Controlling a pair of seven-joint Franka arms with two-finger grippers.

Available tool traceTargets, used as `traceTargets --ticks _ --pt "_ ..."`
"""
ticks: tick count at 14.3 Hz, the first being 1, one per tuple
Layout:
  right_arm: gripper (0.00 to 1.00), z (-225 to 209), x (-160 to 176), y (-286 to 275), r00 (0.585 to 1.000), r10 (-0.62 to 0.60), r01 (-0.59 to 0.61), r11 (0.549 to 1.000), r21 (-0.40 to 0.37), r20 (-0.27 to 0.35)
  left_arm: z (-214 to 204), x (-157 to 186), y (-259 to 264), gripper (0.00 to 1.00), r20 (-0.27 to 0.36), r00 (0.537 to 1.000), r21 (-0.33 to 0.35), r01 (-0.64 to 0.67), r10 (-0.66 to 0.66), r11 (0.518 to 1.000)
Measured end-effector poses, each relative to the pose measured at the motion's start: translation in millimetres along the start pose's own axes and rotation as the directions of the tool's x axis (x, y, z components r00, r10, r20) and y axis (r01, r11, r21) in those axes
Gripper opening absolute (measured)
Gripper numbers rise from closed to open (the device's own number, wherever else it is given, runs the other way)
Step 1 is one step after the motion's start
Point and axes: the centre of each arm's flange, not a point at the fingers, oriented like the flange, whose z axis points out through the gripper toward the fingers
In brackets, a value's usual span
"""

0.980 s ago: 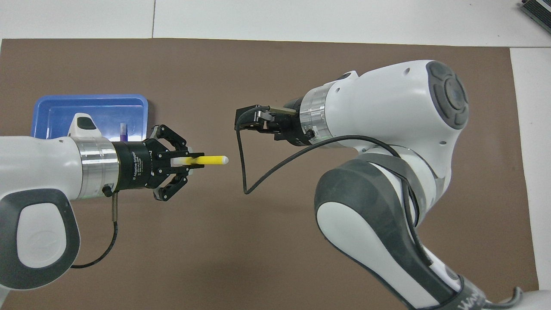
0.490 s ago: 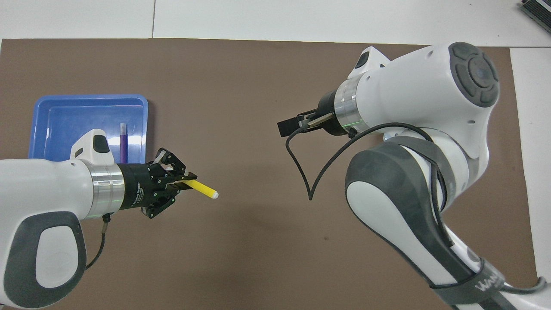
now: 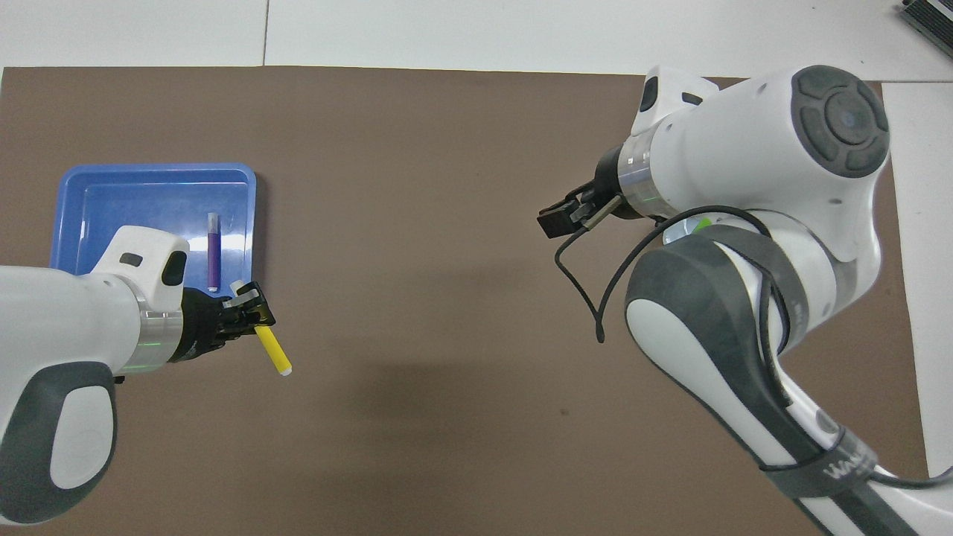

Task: Right arm passes pens to left for tray arrangement
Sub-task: 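Lower the yellow pen into the tray while the right gripper returns, then place the yellow pen in the tray beside the purple pen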

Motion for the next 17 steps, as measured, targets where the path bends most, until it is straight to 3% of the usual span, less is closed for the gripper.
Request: traceTargets --ticks 4,6,9,13,17 --pt "1.0 10.8 -31.1 65.7 0.997 -0.059 0.06 0.998 -0.032 0.043 4.6 21.4 -26.3 0.19 -0.005 0.968 0.122 -0.247 0.249 0.961" --pt "1.0 19.0 -39.2 77.9 0.992 -0.102 0.107 0.991 -0.074 0.076 9.0 41.6 -37.3 0.19 0.007 0.953 0.163 -0.301 0.304 0.94" --pt "1.0 35.6 -52.6 102.6 0.983 -0.136 0.151 0.98 -0.13 0.121 16.4 79.1 -47.2 0.19 0.023 0.943 0.162 -0.331 0.332 0.929" --pt "0.93 66.0 -79.6 160.4 0.982 -0.148 0.16 0.982 -0.096 0.118 35.3 138.7 -94.4 0.19 -0.005 0.925 0.165 -0.374 0.38 0.913" --pt "0.85 83.3 -88.0 177.1 0.978 -0.158 0.172 0.98 -0.1 0.134 40.6 171.3 -110.0 0.19 -0.022 0.918 0.196 -0.385 0.396 0.902"
